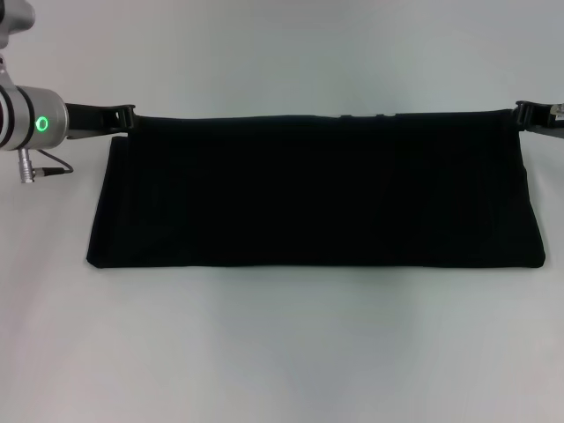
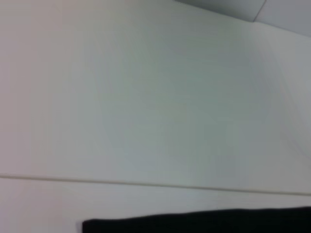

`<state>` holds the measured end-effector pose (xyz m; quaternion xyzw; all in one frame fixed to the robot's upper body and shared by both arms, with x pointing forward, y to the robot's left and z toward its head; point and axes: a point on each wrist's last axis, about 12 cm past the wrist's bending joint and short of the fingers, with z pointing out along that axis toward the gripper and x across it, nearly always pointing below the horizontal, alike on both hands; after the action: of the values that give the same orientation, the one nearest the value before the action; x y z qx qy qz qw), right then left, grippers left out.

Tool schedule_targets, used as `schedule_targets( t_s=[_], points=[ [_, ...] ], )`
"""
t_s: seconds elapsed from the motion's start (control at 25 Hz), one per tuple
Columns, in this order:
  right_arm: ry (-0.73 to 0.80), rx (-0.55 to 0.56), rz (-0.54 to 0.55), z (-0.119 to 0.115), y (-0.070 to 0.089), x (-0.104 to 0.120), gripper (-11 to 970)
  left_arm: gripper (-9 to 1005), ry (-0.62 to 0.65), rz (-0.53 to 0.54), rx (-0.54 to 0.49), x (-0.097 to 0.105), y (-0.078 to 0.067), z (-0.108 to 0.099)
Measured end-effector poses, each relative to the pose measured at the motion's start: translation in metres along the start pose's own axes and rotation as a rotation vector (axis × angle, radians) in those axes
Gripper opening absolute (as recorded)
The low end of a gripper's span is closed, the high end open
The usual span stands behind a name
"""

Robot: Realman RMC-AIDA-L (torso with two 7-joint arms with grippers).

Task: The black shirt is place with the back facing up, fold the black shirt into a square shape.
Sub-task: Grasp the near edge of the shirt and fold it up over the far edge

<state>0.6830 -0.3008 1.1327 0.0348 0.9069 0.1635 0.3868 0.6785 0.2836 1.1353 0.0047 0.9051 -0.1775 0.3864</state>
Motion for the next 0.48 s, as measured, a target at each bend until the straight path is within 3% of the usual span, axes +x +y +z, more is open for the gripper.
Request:
schedule_targets(
  t_s=[0.2, 0.48],
  points=[
    [-0.028, 0.019, -0.002, 0.002, 0.000, -0.004, 52, 1, -0.005, -0.022, 0.013, -0.005, -0.004, 0.000],
    [-0.043, 0.014, -0.031, 0.006, 0.013, -0.010, 52, 0, -0.024, -0.063, 0.021, -0.012, -0.011, 0.000]
  ],
)
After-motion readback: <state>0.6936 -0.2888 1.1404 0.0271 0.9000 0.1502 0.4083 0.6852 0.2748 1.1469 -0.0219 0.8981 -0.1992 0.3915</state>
